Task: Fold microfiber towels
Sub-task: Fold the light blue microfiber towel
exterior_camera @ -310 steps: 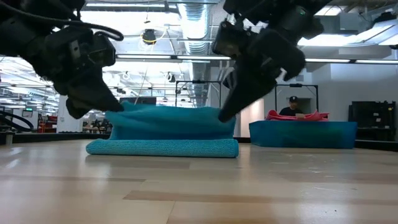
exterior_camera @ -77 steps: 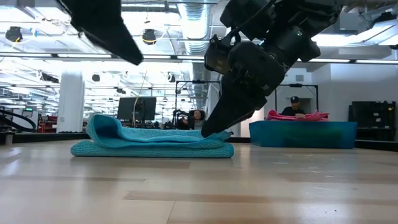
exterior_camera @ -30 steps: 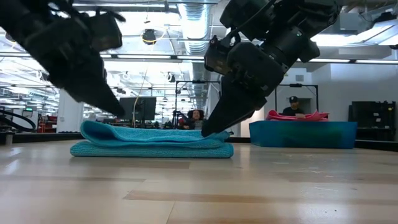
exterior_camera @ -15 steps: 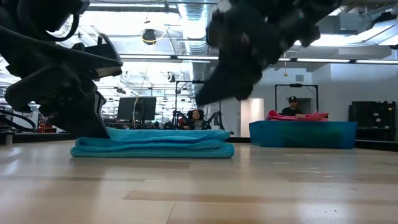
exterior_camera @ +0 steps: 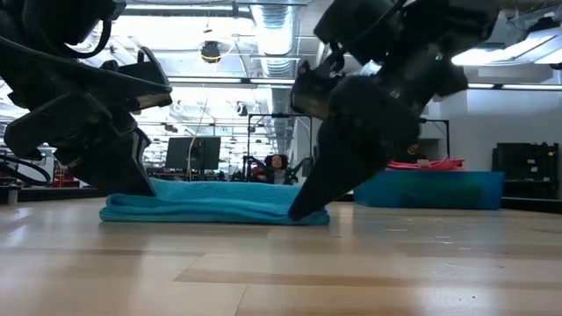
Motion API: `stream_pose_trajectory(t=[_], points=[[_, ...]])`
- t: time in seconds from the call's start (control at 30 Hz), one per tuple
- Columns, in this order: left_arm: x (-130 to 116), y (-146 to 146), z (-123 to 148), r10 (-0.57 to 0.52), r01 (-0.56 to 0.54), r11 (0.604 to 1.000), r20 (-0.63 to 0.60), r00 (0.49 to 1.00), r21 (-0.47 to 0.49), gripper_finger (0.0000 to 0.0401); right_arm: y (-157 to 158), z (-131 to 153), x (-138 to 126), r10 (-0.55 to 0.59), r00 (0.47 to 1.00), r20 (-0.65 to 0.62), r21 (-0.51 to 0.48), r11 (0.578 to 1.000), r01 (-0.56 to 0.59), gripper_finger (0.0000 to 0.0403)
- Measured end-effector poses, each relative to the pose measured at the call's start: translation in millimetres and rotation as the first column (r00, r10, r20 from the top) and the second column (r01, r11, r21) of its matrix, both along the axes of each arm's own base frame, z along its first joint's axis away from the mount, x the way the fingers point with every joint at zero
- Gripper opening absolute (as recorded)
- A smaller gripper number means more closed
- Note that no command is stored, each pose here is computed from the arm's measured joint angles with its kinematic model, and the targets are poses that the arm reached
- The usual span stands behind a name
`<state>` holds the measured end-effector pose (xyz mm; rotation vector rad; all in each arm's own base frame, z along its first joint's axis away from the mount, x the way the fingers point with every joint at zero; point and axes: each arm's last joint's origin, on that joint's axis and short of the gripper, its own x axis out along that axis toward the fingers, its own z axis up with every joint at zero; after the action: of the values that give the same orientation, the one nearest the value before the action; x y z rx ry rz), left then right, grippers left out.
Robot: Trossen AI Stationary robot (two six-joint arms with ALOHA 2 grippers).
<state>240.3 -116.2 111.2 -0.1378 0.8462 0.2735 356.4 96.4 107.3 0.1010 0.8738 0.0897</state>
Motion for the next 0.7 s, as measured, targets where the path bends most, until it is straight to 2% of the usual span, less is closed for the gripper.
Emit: stream_pose_trajectory(t=[0.17, 0.27, 0.37, 0.47, 0.57, 0.7], points=[[-2.2, 0.5, 8.6, -0.042, 0.041, 0.998, -0.013, 0.999, -0.048, 0.0, -3.8, -10.5, 3.1, -0.033, 0.999, -0.029, 0.035, 0.999, 0.034, 0.0107], [-4.5, 3.2, 33.6, -0.029, 0.03, 0.998, 0.015, 0.999, -0.064, 0.0, -5.9, -8.6, 3.5, -0.042, 0.999, -0.023, 0.047, 0.998, 0.043, 0.0107], [-12.5, 10.3, 61.2, 0.011, -0.01, 1.0, 0.072, 0.997, -0.005, 0.0, -7.2, -8.4, 4.5, -0.045, 0.999, -0.013, 0.051, 0.998, 0.046, 0.0107], [-22.2, 18.1, 75.5, 0.089, -0.101, 0.993, 0.167, 0.982, 0.06, 0.0, -7.9, -8.8, 4.7, -0.045, 0.999, -0.014, 0.053, 0.998, 0.046, 0.0107], [-26.3, 22.1, 70.7, 0.15, -0.166, 0.985, 0.239, 0.959, 0.046, 0.0, -8.0, -9.0, 4.8, -0.046, 0.999, -0.012, 0.053, 0.998, 0.046, 0.0107], [-27.0, 21.3, 49.0, 0.154, -0.148, 0.988, 0.264, 0.952, -0.043, 0.0, -8.2, -8.3, 6.1, -0.048, 0.999, 0.006, 0.057, 0.997, 0.048, 0.0107]])
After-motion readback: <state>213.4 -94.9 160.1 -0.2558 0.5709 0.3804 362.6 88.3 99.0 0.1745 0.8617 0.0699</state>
